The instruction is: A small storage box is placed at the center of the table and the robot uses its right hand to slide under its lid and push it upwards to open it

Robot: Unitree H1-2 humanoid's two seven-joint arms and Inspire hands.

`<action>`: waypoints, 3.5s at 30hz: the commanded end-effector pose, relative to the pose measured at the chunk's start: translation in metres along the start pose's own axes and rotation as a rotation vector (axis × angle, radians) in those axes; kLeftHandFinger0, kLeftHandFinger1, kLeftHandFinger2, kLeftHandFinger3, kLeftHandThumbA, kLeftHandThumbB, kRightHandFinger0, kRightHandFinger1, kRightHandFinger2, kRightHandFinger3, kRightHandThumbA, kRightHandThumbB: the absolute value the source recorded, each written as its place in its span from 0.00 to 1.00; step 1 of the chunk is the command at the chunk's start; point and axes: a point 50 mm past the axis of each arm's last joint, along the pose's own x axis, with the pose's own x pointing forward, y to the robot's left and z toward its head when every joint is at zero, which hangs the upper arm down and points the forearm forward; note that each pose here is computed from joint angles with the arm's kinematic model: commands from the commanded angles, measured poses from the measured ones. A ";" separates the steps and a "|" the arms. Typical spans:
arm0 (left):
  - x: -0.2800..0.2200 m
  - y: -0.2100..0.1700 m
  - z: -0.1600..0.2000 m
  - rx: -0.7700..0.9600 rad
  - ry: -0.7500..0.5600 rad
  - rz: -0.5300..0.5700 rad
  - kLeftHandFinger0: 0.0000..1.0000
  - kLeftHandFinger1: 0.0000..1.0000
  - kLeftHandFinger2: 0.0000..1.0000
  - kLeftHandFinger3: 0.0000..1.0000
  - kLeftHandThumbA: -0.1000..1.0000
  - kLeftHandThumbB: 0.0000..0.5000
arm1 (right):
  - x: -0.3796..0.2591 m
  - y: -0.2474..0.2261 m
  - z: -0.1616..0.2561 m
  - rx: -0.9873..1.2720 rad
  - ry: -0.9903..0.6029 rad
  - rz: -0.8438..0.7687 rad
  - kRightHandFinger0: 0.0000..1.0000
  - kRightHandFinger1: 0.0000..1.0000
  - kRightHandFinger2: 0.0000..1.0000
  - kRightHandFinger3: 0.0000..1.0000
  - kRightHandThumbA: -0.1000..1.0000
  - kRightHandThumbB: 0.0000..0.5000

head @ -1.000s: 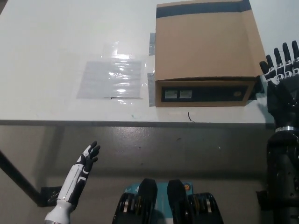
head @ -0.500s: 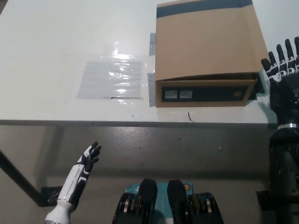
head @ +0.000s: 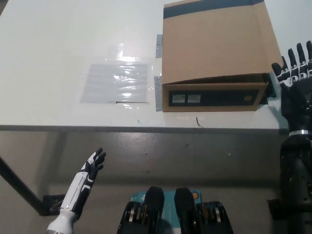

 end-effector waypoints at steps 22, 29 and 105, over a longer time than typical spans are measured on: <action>0.010 0.009 0.010 0.008 -0.059 -0.002 1.00 1.00 1.00 1.00 1.00 1.00 | 0.017 0.083 0.037 0.091 -0.131 0.205 1.00 1.00 1.00 1.00 1.00 0.67; 0.009 0.008 0.010 0.006 -0.059 -0.006 1.00 1.00 1.00 1.00 1.00 1.00 | 0.012 0.094 0.041 0.121 -0.131 0.227 1.00 1.00 1.00 1.00 1.00 0.65; 0.029 0.013 0.024 0.051 -0.076 -0.042 1.00 1.00 1.00 1.00 1.00 1.00 | -0.022 0.244 -0.127 -0.610 0.158 0.777 1.00 1.00 1.00 1.00 1.00 0.82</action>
